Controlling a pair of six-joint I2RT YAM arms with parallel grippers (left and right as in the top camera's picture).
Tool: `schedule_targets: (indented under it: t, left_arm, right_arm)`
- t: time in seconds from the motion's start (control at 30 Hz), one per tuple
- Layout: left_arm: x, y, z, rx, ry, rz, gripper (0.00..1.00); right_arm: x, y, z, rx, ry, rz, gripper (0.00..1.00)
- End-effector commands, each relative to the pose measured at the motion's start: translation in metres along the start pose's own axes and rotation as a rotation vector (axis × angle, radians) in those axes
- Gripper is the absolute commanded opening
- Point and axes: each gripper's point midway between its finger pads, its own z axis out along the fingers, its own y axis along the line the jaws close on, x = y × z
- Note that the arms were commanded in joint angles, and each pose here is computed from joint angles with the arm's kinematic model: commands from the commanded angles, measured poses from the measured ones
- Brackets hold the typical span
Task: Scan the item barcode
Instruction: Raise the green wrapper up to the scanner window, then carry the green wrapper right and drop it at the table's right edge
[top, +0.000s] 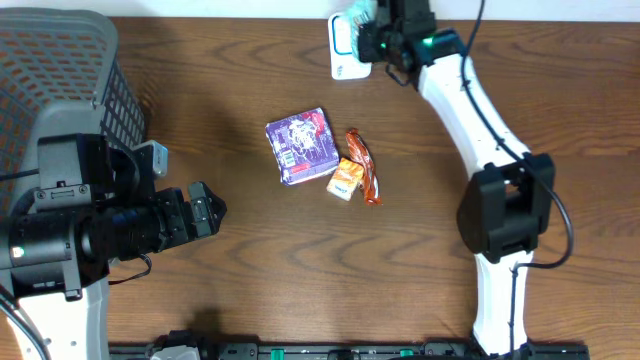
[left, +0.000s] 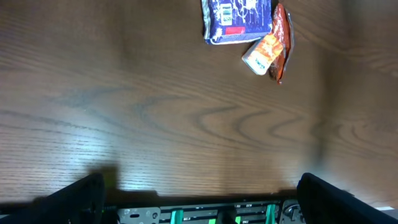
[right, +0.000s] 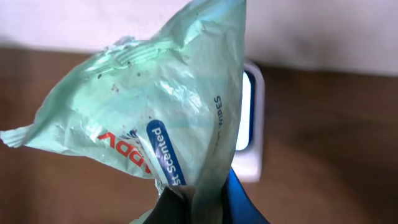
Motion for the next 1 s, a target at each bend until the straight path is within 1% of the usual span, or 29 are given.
schedule_targets:
  t: [0.0, 0.13, 0.27, 0.43, 0.5, 0.6, 0.67, 0.73, 0.83, 0.87, 0.97]
  left_arm:
    - [0.001, 0.000, 0.001, 0.003, 0.005, 0.000, 0.98]
    - [0.001, 0.000, 0.001, 0.003, 0.005, 0.000, 0.98]
    - [0.001, 0.000, 0.001, 0.003, 0.005, 0.000, 0.98]
    - [0.001, 0.000, 0.001, 0.003, 0.005, 0.000, 0.98]
    - [0.001, 0.000, 0.001, 0.003, 0.005, 0.000, 0.98]
    - [0.001, 0.000, 0.001, 0.003, 0.005, 0.000, 0.98]
    - [0.001, 0.000, 0.001, 0.003, 0.005, 0.000, 0.98]
    - [0.001, 0.000, 0.001, 0.003, 0.005, 0.000, 0.98]
    - [0.001, 0.000, 0.001, 0.003, 0.005, 0.000, 0.98]
    - [0.001, 0.000, 0.001, 0.003, 0.005, 0.000, 0.98]
    - [0.001, 0.000, 0.001, 0.003, 0.005, 0.000, 0.98]
  right_arm:
    - [0.021, -0.006, 0.038, 0.102, -0.005, 0.043, 0.01]
    - [0.030, -0.018, 0.058, 0.163, -0.030, 0.084, 0.01]
    - [0.019, -0.026, 0.050, 0.172, -0.052, 0.095, 0.01]
    - [-0.027, -0.043, 0.004, 0.187, -0.136, 0.084, 0.01]
    - [-0.044, -0.059, -0.023, 0.215, -0.155, 0.081, 0.01]
    - [-0.052, -0.099, -0.056, 0.331, -0.150, 0.102, 0.01]
    - [-0.045, -0.135, -0.074, 0.452, -0.110, 0.098, 0.01]
    - [-0.031, -0.175, -0.089, 0.583, -0.039, 0.069, 0.01]
    - [0.001, -0.237, -0.112, 0.780, 0.098, 0.050, 0.01]
    - [0.019, -0.268, -0.123, 0.858, 0.168, 0.069, 0.01]
    - [0.051, -0.314, -0.137, 0.917, 0.278, 0.125, 0.01]
